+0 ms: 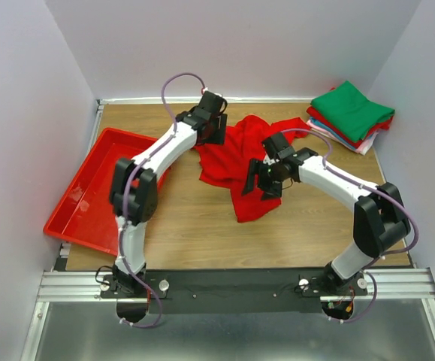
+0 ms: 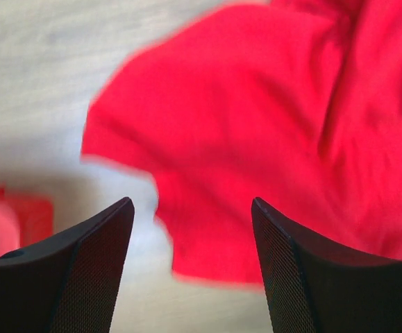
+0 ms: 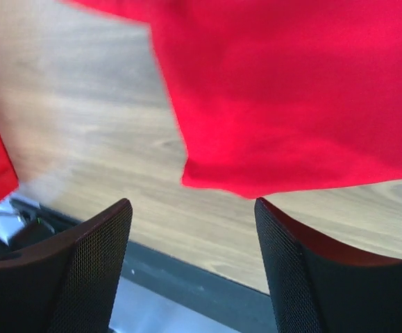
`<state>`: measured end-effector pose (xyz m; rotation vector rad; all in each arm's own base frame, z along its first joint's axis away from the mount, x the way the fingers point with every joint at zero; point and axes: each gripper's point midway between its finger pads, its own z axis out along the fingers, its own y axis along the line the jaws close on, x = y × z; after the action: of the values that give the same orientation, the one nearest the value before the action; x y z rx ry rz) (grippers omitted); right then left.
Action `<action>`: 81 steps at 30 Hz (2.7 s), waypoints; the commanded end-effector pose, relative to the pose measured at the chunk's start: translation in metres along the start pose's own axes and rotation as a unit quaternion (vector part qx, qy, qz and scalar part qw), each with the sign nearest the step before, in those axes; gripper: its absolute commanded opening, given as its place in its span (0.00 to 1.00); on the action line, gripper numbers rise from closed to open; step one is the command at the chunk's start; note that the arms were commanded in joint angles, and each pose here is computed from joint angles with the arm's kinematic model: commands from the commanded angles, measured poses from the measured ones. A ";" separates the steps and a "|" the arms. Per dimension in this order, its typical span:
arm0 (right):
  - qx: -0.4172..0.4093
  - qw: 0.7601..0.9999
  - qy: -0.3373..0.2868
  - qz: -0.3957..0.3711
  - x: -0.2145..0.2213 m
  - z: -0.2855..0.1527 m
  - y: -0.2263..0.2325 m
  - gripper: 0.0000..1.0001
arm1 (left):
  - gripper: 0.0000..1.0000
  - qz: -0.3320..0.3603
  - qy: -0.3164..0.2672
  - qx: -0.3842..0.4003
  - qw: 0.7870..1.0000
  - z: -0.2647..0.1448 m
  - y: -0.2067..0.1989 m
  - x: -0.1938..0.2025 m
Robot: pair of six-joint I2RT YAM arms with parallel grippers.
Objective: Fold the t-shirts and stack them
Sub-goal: Flatten the tshirt out
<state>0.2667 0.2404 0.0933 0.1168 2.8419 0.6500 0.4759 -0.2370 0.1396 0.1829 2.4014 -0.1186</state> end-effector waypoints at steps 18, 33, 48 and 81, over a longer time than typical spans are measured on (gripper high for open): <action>0.074 0.984 -0.095 0.133 -0.052 -0.041 -0.120 0.79 | 0.57 0.035 0.182 0.240 0.953 -0.114 -0.139 0.230; 0.069 0.982 -0.098 0.144 -0.049 -0.047 -0.129 0.79 | 0.52 0.038 0.231 0.240 0.942 -0.093 -0.146 0.266; 0.060 0.982 -0.103 0.147 -0.053 -0.051 -0.126 0.79 | 0.52 0.059 0.221 0.210 0.950 -0.072 -0.143 0.262; 0.148 0.971 -0.159 0.102 -0.154 -0.043 -0.153 0.78 | 0.00 -0.095 0.073 0.083 0.989 -0.150 0.012 0.165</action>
<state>0.3760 0.0805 0.0950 0.5421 2.6463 0.3192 0.2774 -0.2018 0.1811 0.0119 2.4054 -0.4874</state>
